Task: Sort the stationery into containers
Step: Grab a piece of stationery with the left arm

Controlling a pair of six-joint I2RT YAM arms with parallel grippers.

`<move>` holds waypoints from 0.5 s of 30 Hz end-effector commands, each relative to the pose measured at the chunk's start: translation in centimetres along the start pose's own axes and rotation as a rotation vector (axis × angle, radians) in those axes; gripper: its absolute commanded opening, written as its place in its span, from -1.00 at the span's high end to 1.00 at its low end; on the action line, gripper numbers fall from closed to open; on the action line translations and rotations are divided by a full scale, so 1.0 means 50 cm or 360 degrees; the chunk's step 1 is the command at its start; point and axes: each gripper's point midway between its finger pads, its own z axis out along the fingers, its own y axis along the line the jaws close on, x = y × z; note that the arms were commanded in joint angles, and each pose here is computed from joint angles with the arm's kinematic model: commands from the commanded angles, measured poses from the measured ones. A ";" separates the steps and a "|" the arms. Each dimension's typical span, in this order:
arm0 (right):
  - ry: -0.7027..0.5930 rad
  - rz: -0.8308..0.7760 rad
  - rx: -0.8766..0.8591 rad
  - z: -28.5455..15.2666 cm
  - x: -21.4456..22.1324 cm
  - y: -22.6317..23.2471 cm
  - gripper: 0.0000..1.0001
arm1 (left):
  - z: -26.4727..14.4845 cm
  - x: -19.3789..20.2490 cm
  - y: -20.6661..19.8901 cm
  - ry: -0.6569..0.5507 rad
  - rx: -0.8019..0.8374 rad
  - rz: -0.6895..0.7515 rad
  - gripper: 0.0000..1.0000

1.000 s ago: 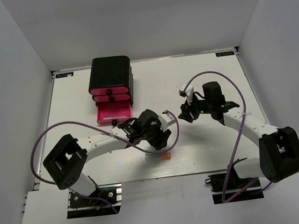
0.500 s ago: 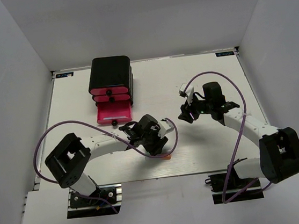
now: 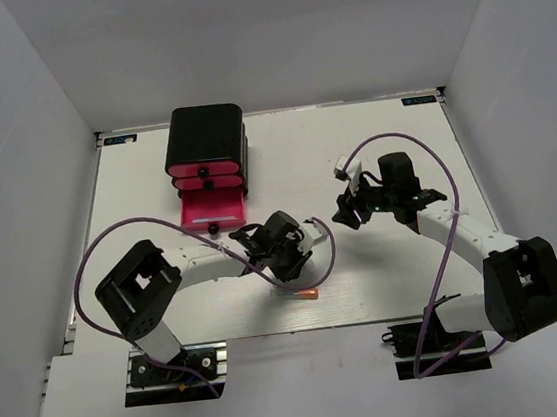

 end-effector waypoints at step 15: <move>-0.0067 -0.0015 -0.0017 -0.009 -0.013 0.010 -0.14 | -0.108 -0.078 0.133 -0.0266 -0.0484 -0.0211 0.88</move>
